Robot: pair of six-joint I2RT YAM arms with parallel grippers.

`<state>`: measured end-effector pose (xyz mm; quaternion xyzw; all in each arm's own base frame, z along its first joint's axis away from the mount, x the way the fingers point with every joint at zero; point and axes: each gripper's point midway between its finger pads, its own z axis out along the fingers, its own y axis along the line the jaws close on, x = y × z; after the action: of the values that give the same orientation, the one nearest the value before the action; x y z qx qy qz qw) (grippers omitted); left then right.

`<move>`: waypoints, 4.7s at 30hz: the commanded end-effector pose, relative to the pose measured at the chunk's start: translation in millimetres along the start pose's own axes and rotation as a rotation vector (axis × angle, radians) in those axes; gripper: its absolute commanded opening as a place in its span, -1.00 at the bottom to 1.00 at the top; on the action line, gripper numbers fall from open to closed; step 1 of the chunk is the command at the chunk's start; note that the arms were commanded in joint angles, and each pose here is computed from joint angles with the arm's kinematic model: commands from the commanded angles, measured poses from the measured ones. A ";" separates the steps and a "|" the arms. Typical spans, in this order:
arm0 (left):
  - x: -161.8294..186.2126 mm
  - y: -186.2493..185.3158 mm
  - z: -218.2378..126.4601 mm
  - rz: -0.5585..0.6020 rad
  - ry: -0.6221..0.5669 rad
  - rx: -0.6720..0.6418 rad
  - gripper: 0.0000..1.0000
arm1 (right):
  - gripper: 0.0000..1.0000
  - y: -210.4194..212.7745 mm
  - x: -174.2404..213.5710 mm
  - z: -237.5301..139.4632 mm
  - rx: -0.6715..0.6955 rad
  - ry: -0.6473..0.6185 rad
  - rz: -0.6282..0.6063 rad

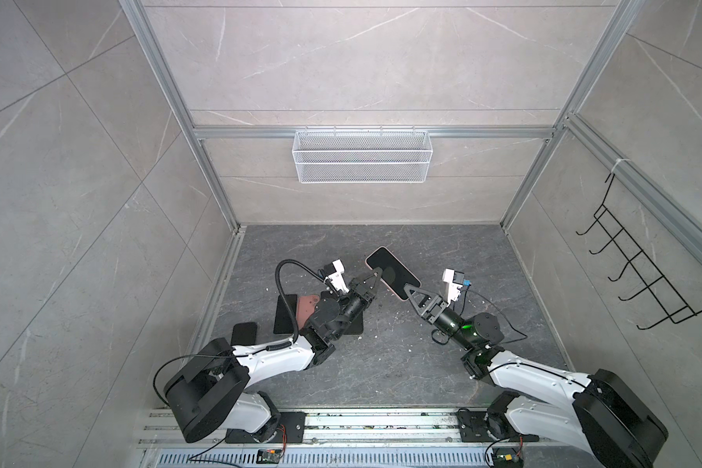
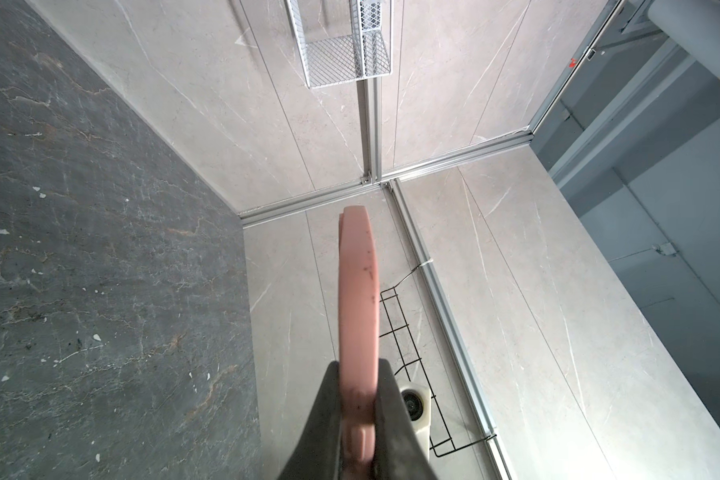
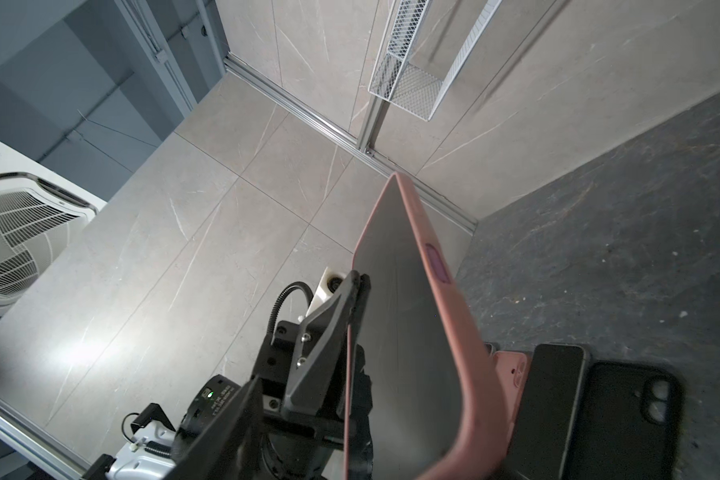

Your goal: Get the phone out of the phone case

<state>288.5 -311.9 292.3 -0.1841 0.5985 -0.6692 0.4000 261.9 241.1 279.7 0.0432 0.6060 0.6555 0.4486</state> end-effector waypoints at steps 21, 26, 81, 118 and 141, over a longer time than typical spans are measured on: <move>5.3 1.8 -26.8 -0.039 0.094 0.100 0.00 | -1.00 8.7 -5.9 -7.8 0.047 0.222 0.027; 8.1 0.5 -26.7 -0.039 0.150 0.136 0.05 | -1.00 14.0 -1.0 -6.7 0.041 0.274 0.028; 1.2 8.4 -7.5 -0.289 0.004 0.105 -1.00 | -0.39 -10.0 18.0 -35.3 -0.002 0.192 0.073; 3.0 -14.7 0.2 -0.285 0.068 0.054 -1.00 | -0.26 -60.9 32.1 -45.3 0.199 0.255 -0.249; 7.8 -1.1 1.5 -0.276 0.072 0.053 -1.00 | 0.17 -5.0 15.5 -26.4 -0.026 0.201 -0.063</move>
<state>290.9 -324.4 248.9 -0.2567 0.6189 -0.6932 0.2654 239.9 228.5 234.4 -0.0332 0.6695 0.6321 0.3887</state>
